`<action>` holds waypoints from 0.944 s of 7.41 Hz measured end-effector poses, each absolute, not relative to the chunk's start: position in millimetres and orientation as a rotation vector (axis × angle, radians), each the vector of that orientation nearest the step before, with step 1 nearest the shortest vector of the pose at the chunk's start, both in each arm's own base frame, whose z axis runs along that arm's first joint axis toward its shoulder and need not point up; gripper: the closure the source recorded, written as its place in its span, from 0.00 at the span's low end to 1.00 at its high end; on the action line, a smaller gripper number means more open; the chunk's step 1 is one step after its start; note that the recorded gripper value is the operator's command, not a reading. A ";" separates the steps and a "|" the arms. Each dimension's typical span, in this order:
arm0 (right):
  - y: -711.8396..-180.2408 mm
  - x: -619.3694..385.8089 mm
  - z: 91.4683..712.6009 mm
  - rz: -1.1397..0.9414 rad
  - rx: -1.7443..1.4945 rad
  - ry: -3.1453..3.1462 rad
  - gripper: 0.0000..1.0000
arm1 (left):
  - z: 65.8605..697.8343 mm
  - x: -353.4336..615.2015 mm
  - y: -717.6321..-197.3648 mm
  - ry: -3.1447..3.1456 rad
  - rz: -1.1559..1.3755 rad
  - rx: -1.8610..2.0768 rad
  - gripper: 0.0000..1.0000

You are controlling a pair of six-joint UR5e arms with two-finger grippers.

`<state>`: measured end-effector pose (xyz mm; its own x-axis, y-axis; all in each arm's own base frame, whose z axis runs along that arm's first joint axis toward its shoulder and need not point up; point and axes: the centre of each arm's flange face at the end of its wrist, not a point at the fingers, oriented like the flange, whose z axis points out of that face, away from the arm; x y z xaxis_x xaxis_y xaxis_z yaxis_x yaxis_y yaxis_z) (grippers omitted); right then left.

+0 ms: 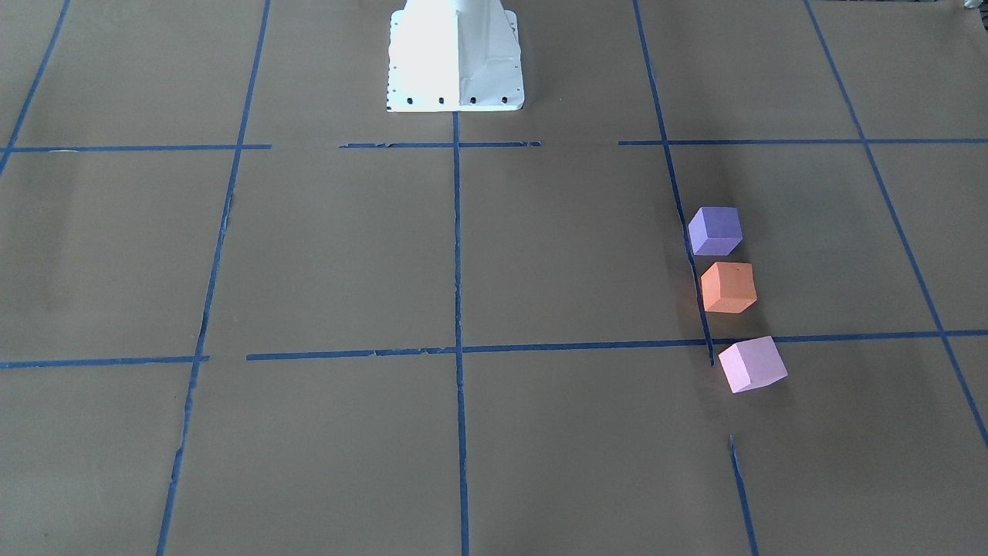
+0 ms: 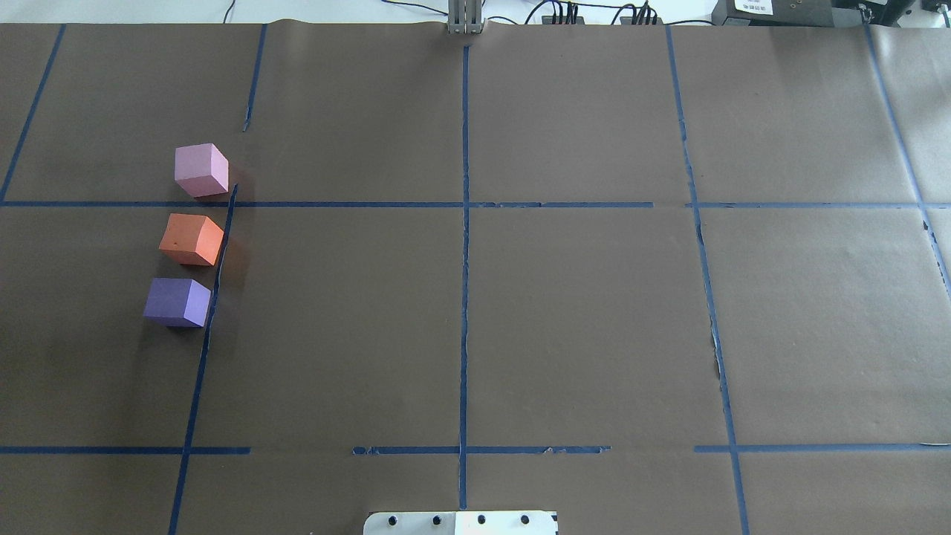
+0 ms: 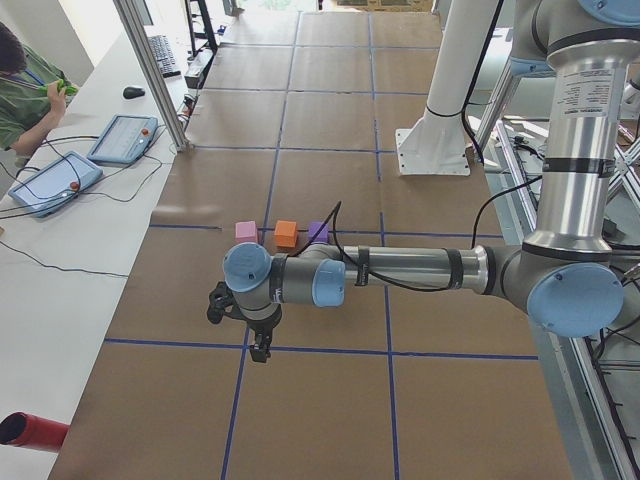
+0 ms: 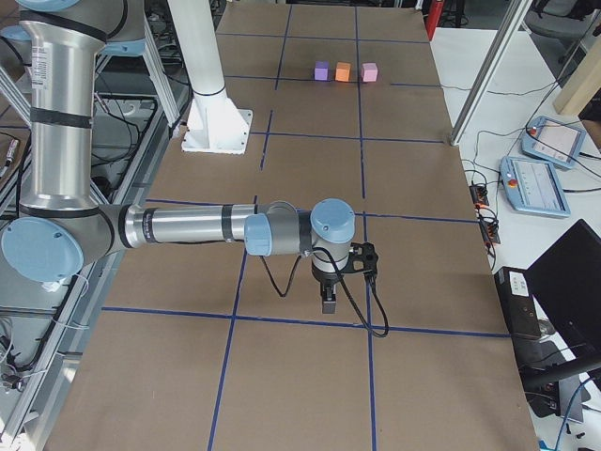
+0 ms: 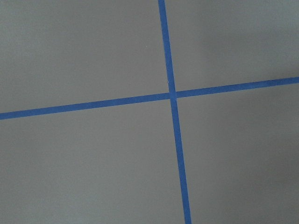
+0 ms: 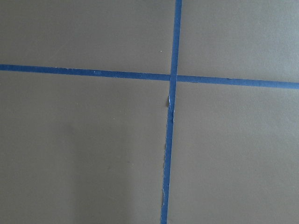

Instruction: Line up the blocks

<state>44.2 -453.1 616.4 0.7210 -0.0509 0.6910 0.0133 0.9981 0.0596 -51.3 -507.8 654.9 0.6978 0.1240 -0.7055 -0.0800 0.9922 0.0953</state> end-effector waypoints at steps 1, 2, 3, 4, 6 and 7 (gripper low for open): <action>-453.1 44.2 616.4 -0.035 0.052 -0.765 0.00 | 654.2 -51.3 -508.7 0.790 0.113 0.059 0.00; -453.1 44.2 616.4 -0.035 0.052 -0.765 0.00 | 653.5 -51.3 -509.7 0.789 0.113 0.061 0.00; -453.1 44.2 616.4 -0.035 0.052 -0.765 0.00 | 653.2 -51.4 -510.1 0.788 0.113 0.060 0.00; -453.1 44.2 616.4 -0.035 0.052 -0.765 0.00 | 652.8 -51.2 -510.5 0.788 0.113 0.060 0.00; -453.1 44.2 616.4 -0.035 0.052 -0.765 0.00 | 652.7 -50.9 -511.0 0.787 0.114 0.060 0.00; -453.1 44.2 616.3 -0.035 0.052 -0.765 0.00 | 652.9 -51.1 -511.1 0.787 0.113 0.060 0.00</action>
